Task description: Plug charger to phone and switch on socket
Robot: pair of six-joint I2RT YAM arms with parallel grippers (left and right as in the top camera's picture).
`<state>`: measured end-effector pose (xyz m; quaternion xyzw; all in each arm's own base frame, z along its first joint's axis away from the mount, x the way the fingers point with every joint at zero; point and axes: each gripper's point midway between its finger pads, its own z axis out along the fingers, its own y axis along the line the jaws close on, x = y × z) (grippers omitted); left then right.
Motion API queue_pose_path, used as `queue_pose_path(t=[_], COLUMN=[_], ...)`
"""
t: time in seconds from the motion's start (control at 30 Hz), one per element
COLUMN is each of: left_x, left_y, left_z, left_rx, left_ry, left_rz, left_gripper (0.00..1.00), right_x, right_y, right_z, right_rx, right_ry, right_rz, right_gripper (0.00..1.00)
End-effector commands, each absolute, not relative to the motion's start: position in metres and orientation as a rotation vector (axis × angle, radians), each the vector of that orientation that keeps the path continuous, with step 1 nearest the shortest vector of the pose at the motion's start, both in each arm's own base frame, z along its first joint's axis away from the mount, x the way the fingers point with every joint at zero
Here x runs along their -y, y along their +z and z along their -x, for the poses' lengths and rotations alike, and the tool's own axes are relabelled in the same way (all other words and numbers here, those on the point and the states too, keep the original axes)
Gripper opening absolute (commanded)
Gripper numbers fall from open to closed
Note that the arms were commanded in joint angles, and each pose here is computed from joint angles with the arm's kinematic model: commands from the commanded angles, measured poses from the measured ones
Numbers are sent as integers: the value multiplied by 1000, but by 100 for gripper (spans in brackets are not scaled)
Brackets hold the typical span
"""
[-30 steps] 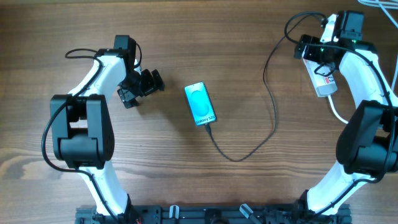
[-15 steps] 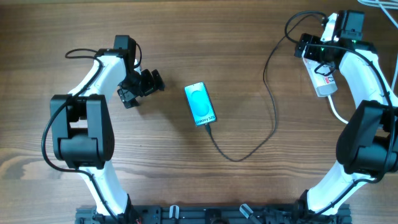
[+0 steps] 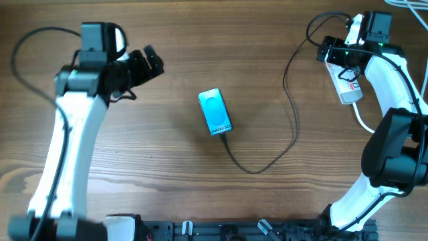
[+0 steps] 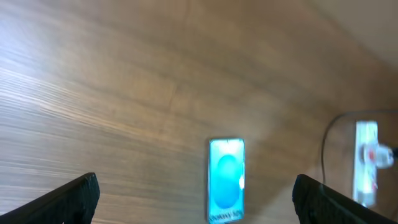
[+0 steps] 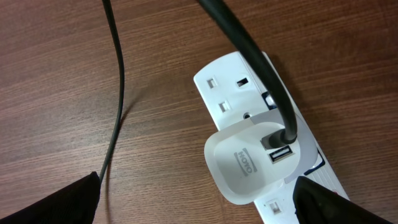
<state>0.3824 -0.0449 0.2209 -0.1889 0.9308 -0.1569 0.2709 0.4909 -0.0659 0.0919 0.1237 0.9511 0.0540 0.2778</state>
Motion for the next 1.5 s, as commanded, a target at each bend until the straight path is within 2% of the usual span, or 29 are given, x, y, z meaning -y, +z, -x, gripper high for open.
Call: queue_pose_path(t=[0.0,0.07,0.23,0.43,0.53,0.63,0.77,1.07,1.47], left_x=[18,17,17,39,59,76,89,86,83], left_y=[240,239,198,139,140,149,129,48,36], left_z=[-377,-371,-347,-380,-403,-406,-388,-321,-263], left_rx=[-2427,-2441,-2578,-2423,-2211,-2082,-2078,-2273,-2216], left_ry=[-254,-237,-209,-403,-574,-632,-611,-622,-613], left_rz=[558,551,586,492,357,150,-77,-40,-59], left_gripper=[100,100,100,100,100,100,100,100,100], right_x=[67,67,67,67,67,67,67,67,67], right_y=[93,93,93,93,93,93,93,93,93], right_z=[-492,-492,-492,-492,-492,-492,-492,-492,-492], right_rx=[-2550,-2550,-2550,-2550,-2550,-2550,-2550,-2550,-2550], right_ry=[128,128,128,128,128,128,128,128,128], right_rz=[-318,-318,-317,-318,-317,-318,-317,-317,-318], right_gripper=[100,100,100,100,100,100,100,100,100])
